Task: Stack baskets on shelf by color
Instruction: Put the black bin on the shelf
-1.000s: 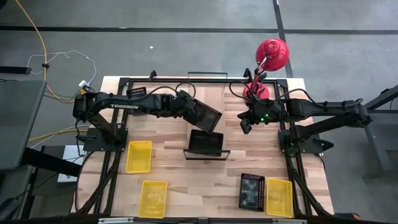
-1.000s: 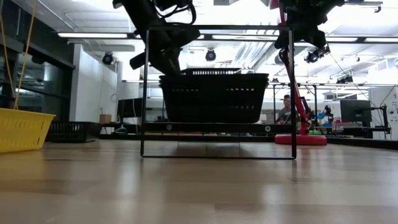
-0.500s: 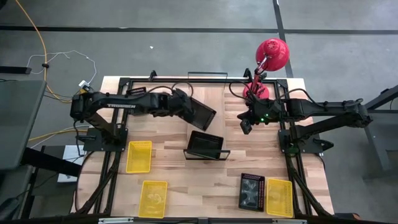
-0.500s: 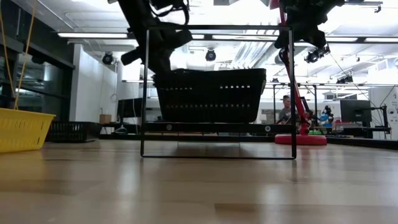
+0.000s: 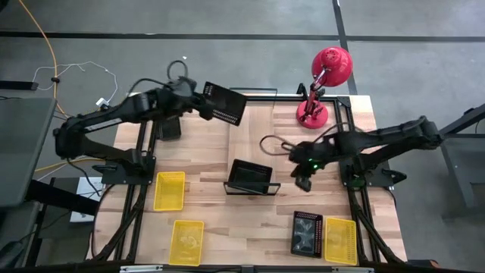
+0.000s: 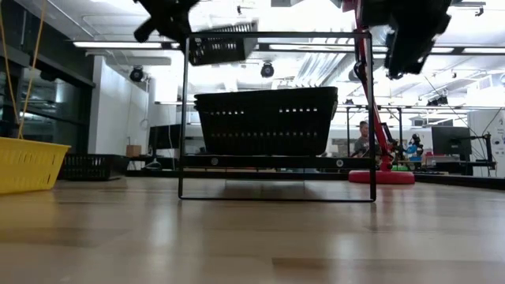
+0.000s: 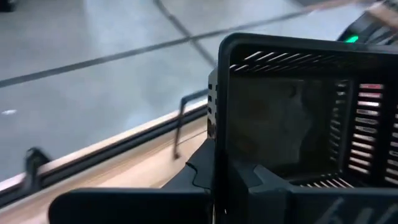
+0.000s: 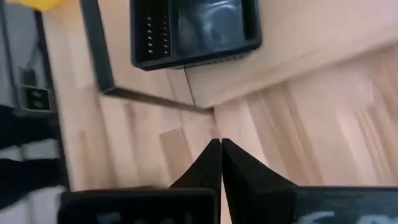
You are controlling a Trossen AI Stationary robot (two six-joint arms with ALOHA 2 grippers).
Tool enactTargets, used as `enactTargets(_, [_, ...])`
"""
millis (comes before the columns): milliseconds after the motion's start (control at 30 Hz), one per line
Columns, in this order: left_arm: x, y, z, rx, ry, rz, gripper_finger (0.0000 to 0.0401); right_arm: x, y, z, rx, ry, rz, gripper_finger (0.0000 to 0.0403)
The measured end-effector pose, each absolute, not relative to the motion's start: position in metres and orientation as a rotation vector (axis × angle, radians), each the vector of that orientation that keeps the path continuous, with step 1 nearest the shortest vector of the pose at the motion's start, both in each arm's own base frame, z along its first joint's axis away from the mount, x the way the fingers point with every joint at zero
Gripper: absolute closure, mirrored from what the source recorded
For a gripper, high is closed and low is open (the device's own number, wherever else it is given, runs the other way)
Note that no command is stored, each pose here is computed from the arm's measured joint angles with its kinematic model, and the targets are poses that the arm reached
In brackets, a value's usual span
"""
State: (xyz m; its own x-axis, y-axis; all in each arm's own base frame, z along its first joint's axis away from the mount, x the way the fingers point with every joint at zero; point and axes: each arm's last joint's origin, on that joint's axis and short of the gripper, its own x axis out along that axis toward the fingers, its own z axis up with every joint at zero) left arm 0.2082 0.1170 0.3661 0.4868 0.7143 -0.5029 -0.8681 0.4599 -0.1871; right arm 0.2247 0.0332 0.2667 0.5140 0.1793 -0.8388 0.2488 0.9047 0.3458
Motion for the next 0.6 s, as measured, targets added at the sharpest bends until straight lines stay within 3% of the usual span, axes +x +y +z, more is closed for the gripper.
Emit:
enactTargets(167, [0.194,0.109,0.387,-0.48,0.243,0.916,0.0401,0.253,0.027,0.245,0.406,1.068,0.118,0.0403])
enactTargets(300, [0.187,0.105,0.394,-0.49,0.202,0.888,0.0401,0.249,0.001,0.228,0.478,1.072,0.099,0.0403])
enactTargets(467, [0.178,0.1,0.398,-0.531,0.183,0.888,0.0401,0.215,-0.005,0.201,0.708,0.875,0.118,0.0403])
enactTargets(600, [0.173,0.097,0.401,-0.54,0.157,0.873,0.0401,0.204,-0.005,0.189,0.865,0.594,0.083,0.0403])
